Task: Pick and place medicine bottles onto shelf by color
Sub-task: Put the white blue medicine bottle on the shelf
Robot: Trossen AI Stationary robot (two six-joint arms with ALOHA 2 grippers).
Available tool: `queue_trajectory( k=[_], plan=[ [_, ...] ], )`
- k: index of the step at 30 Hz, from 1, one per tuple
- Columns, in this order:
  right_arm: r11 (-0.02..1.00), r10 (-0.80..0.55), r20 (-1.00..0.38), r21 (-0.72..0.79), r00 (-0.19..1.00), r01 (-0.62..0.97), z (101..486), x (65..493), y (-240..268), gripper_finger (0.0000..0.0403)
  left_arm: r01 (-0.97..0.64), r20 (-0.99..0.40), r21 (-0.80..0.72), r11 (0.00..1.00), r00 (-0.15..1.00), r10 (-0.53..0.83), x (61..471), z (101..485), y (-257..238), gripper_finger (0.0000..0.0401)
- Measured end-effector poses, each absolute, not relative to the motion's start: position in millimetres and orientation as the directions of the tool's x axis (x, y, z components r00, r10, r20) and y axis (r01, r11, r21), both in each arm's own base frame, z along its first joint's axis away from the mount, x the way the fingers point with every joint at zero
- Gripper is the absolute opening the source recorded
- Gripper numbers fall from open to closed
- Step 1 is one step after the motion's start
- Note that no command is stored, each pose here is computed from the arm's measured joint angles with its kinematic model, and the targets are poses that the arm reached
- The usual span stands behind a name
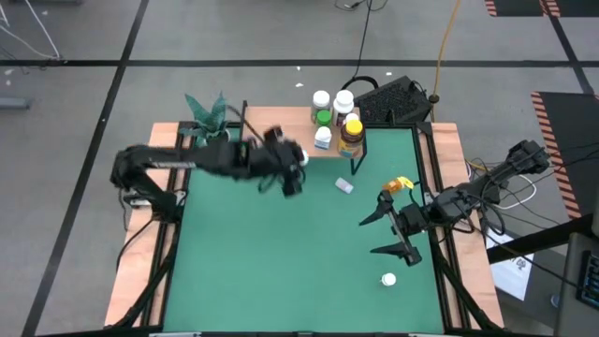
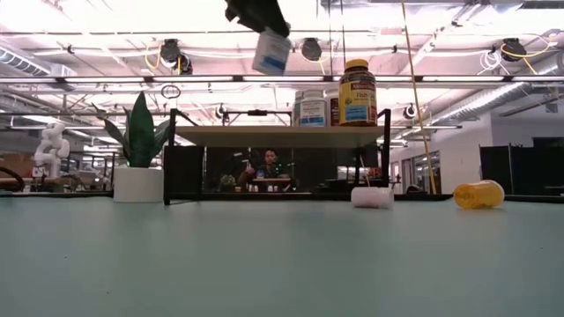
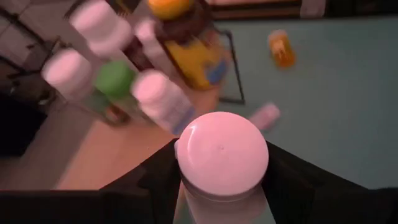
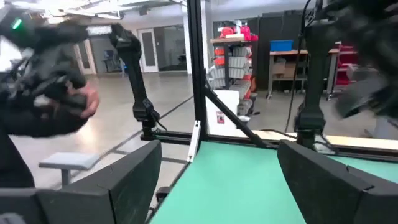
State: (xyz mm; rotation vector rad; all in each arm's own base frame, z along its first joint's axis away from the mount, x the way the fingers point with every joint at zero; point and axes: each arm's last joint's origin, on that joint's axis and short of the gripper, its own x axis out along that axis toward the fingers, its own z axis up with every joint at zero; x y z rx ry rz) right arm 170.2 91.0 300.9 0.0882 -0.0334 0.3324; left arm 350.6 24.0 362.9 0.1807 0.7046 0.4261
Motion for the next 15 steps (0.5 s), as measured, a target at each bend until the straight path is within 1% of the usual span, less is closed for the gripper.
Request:
queue_trajectory(
  k=[4, 8, 13, 15],
  plan=[
    [0.949, 0.308, 0.055, 0.046, 0.95, -0.311, 302.2, 170.1, 87.7, 0.0313, -0.293, -0.596, 0.281, 0.914, 0.693, 0.405, 337.3, 371.7, 75.6, 0.0179],
    [0.957, 0.291, 0.058, 0.001, 0.955, -0.292, 303.2, 170.2, 83.7, 0.0313, -0.247, -0.615, 0.248, 0.937, 0.707, 0.349, 329.6, 367.6, 119.3, 0.017],
    [0.964, 0.264, 0.067, -0.049, 0.962, -0.261, 305.1, 170.1, 77.5, 0.0313, -0.203, -0.595, 0.231, 0.952, 0.744, 0.303, 328.8, 357.0, 164.1, 0.0194],
    [0.967, 0.251, 0.07, -0.065, 0.965, -0.247, 305.9, 169.8, 74.5, 0.0313, -0.179, -0.6, 0.222, 0.958, 0.75, 0.279, 326.1, 352.1, 178.3, 0.0197]
  ],
)
